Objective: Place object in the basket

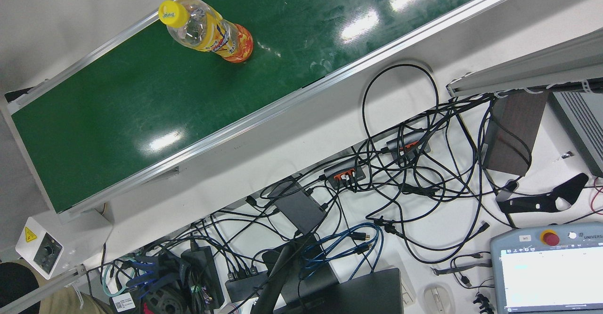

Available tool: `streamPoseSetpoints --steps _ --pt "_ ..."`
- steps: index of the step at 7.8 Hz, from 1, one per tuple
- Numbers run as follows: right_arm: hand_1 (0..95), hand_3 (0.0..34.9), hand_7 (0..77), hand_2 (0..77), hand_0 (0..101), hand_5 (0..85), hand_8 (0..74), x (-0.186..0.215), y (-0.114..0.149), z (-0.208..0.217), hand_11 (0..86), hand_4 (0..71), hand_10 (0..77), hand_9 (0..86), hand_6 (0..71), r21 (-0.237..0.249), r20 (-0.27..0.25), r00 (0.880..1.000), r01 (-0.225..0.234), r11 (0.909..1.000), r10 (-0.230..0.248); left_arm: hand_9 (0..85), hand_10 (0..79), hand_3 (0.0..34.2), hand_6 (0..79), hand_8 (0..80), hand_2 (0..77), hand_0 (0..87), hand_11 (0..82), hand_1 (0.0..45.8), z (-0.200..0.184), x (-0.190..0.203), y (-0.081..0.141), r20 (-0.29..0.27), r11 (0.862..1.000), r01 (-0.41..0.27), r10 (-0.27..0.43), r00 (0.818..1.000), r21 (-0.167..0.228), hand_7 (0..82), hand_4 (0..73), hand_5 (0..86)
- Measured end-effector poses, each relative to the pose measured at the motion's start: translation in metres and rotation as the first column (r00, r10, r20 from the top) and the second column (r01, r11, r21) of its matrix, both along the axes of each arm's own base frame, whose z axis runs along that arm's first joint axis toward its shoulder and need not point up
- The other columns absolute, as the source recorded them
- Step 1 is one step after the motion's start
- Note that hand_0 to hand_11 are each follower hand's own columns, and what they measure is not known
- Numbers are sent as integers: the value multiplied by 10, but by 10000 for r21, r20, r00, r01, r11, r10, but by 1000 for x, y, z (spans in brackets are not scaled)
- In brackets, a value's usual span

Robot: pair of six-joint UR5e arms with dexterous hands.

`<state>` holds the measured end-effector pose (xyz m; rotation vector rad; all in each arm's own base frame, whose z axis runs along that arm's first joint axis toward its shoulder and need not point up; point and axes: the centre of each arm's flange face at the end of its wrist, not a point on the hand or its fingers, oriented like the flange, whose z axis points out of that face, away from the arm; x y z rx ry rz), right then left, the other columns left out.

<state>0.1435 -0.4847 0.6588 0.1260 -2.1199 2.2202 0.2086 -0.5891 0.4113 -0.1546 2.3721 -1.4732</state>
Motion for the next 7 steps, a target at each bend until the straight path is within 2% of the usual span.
streamPoseSetpoints --steps 6,7 --pt "0 0 5 5 3 0 0 0 0 0 0 0 0 0 0 4 0 10000 0 10000 0 71 54 40 5 65 0 521 87 65 0 0 0 -3 10000 -3 3 10000 -4 5 136 142" --pt "0 0 5 5 2 0 0 0 0 0 0 0 0 0 0 1 0 10000 0 10000 0 65 54 40 5 65 0 522 87 76 0 0 0 -4 10000 -3 3 10000 -3 5 136 142"
